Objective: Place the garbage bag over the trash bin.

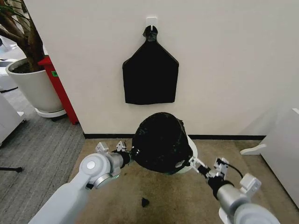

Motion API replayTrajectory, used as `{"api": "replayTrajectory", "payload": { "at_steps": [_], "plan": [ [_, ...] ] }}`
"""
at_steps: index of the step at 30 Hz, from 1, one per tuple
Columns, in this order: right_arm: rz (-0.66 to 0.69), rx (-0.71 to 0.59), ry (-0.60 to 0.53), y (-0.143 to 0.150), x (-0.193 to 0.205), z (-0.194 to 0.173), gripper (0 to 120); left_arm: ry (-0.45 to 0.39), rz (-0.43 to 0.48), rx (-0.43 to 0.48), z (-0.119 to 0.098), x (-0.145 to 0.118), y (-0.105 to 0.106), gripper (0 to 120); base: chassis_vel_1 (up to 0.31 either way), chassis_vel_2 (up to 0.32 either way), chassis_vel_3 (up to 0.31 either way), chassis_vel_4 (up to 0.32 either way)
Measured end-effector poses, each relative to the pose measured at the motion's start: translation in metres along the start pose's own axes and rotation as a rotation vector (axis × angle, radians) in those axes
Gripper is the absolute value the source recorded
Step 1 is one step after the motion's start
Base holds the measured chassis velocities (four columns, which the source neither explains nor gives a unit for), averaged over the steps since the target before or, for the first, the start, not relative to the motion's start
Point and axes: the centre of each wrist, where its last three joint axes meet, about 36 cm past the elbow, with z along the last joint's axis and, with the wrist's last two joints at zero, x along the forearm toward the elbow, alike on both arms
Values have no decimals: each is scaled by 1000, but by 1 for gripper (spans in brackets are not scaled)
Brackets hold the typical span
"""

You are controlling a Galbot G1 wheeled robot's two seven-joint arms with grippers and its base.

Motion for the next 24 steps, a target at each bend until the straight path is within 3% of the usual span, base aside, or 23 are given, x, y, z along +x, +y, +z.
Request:
{"api": "replayTrajectory", "payload": {
  "at_steps": [14,24],
  "plan": [
    [-98,-11,6,5,-6,32,100,21,-10,48,2,-6,-3,0,0,0,0,0],
    [-43,36,18,-11,-25,49,100,21,-9,50,3,-6,-4,0,0,0,0,0]
  ]
}}
